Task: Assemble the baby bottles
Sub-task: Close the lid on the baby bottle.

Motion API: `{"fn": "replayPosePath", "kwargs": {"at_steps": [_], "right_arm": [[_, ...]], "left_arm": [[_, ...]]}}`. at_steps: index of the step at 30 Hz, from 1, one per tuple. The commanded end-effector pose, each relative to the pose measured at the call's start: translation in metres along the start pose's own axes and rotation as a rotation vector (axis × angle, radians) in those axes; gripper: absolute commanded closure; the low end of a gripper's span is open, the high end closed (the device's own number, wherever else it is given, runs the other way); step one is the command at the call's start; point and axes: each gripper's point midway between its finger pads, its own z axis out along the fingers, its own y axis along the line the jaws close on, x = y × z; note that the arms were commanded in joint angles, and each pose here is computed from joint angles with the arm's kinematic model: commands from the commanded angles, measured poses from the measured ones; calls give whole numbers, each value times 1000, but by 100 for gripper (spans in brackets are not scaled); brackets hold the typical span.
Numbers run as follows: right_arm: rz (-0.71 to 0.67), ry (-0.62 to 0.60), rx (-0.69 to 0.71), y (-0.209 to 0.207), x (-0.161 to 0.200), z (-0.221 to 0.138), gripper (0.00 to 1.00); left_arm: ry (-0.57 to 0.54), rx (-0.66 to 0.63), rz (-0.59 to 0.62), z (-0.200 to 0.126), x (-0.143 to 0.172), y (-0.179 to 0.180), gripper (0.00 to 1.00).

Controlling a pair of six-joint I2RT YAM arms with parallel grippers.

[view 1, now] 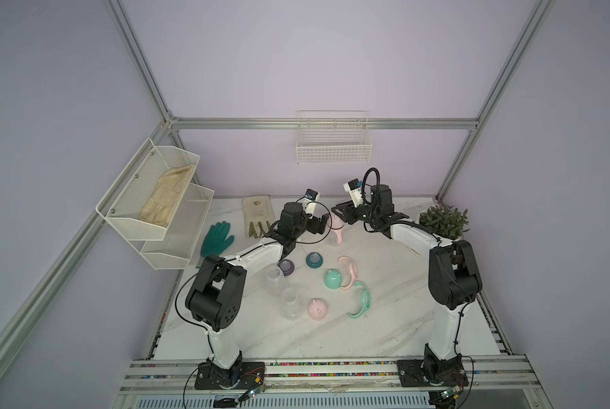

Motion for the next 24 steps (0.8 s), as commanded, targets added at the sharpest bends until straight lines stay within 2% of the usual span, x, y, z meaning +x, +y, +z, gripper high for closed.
{"fn": "replayPosePath", "kwargs": {"at_steps": [1,11,24], "right_arm": [[110,161,83,-19,70,2,66],[166,221,160,-31,112,-3,67],[185,298,236,-33,149,3,68]], "left_arm": [[-102,24,-24,3,-39,-2,7],[-97,42,-44,20,-37,-8,8],[-69,42,-38,22,-23,-13,9]]}}
